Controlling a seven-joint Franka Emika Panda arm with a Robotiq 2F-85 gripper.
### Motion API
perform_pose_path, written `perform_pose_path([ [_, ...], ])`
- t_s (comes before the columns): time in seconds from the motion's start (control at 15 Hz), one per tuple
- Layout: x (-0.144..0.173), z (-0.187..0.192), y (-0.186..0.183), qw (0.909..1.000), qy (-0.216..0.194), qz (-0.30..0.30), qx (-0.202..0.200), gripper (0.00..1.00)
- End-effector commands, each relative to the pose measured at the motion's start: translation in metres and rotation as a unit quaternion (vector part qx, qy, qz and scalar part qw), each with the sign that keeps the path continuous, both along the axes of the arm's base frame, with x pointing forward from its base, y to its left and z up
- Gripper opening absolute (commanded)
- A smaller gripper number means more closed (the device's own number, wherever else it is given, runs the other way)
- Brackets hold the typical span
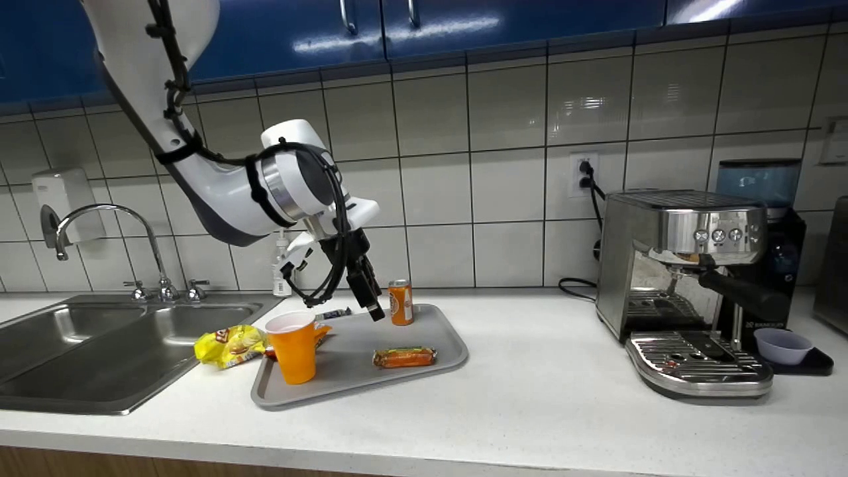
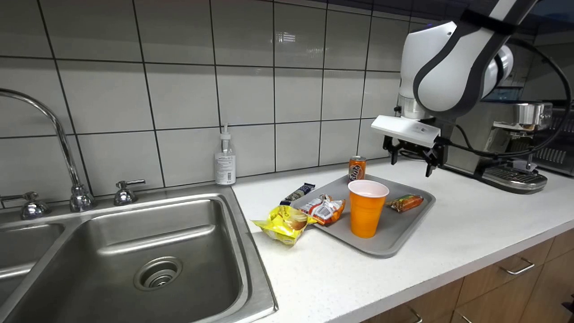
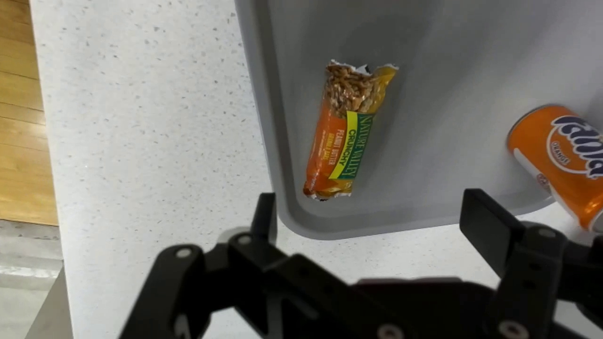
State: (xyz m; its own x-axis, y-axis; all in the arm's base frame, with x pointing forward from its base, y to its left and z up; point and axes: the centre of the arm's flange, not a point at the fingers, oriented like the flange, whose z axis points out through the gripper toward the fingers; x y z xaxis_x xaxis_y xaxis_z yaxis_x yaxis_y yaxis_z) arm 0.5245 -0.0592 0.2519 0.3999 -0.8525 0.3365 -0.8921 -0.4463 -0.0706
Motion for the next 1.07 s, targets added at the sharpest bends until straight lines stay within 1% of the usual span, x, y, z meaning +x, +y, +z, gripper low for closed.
perform_pose_path([
  [0.0,-0.019,0.025,0.015,0.9981,-0.01,0.058,0.014,1.0],
  [0.2,-0.022,0.035,0.032,0.9944,-0.012,0.103,0.019,1.0],
  [0.4,-0.024,0.043,0.045,0.9881,-0.013,0.152,0.021,1.0],
  [0.73,-0.027,0.05,0.063,0.9732,-0.004,0.229,0.026,1.0],
  [1.0,-0.028,0.054,0.074,0.9605,0.001,0.277,0.03,1.0],
])
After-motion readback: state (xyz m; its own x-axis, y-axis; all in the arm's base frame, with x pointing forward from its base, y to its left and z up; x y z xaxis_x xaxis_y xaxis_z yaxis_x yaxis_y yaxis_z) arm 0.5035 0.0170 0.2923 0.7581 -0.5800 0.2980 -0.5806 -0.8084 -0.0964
